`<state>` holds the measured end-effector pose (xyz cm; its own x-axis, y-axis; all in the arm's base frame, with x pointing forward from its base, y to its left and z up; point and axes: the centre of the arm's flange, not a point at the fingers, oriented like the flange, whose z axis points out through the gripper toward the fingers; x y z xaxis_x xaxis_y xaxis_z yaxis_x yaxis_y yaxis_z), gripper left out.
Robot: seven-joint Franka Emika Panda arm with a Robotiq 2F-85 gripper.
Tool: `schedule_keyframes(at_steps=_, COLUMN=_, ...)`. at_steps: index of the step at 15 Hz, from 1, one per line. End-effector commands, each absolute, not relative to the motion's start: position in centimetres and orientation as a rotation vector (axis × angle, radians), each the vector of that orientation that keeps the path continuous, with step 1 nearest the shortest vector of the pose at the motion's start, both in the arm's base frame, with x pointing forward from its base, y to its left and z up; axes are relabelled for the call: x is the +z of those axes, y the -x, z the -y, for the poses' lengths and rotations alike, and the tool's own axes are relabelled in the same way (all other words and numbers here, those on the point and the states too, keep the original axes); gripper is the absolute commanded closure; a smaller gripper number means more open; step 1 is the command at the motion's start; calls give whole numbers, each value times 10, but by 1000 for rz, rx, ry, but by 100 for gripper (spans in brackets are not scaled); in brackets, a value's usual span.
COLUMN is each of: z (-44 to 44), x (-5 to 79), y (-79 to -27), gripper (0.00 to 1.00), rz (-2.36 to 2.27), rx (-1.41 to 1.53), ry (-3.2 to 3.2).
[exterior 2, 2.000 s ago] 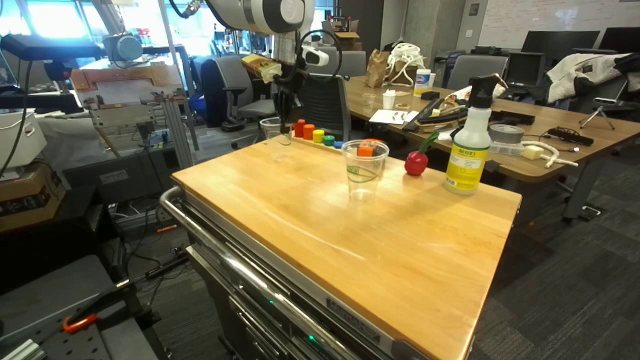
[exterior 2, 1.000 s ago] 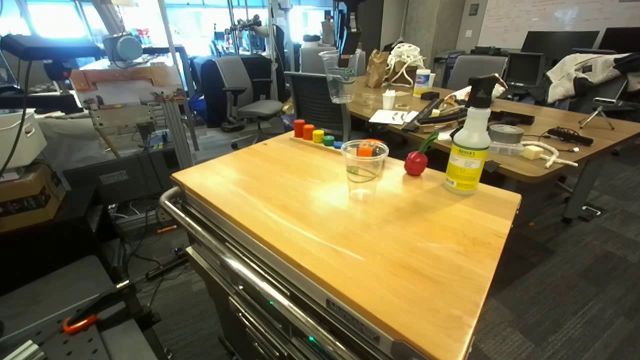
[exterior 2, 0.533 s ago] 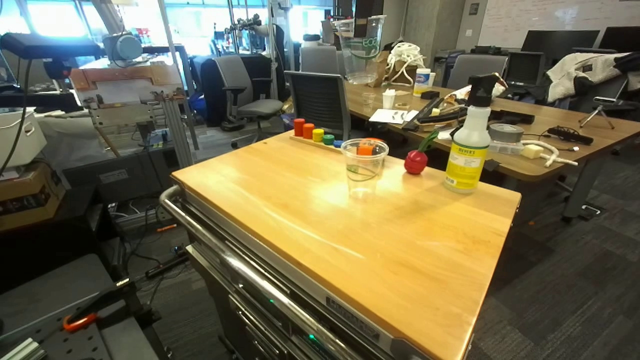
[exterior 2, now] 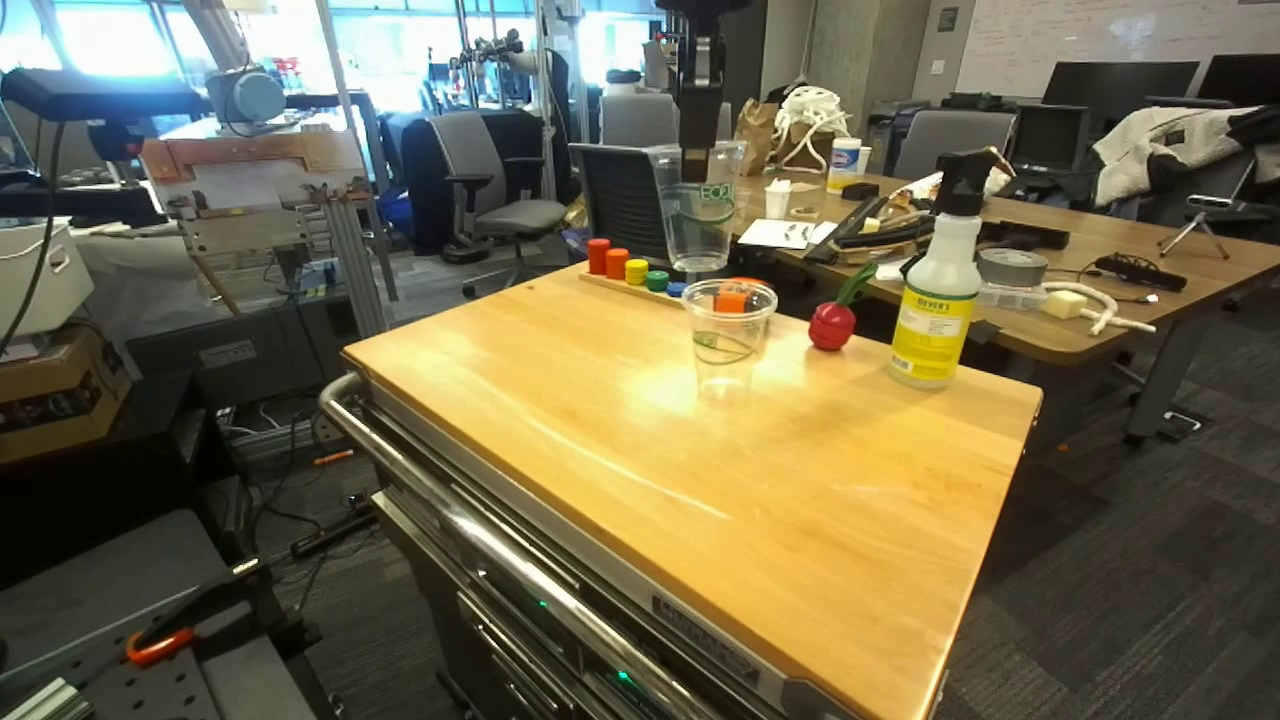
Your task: Stack up the cups
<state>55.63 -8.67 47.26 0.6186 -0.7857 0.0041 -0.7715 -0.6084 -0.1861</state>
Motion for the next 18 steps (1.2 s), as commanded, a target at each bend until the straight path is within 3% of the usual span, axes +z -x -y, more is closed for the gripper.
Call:
schedule_keyframes(at_steps=1, z=96, x=447, y=-544, gripper=99, rz=-1356, rx=-198, ry=2675)
schedule_keyframes(at_steps=18, z=76, x=386, y=-561, gripper=99, rz=-1295, rx=-45, ry=2617)
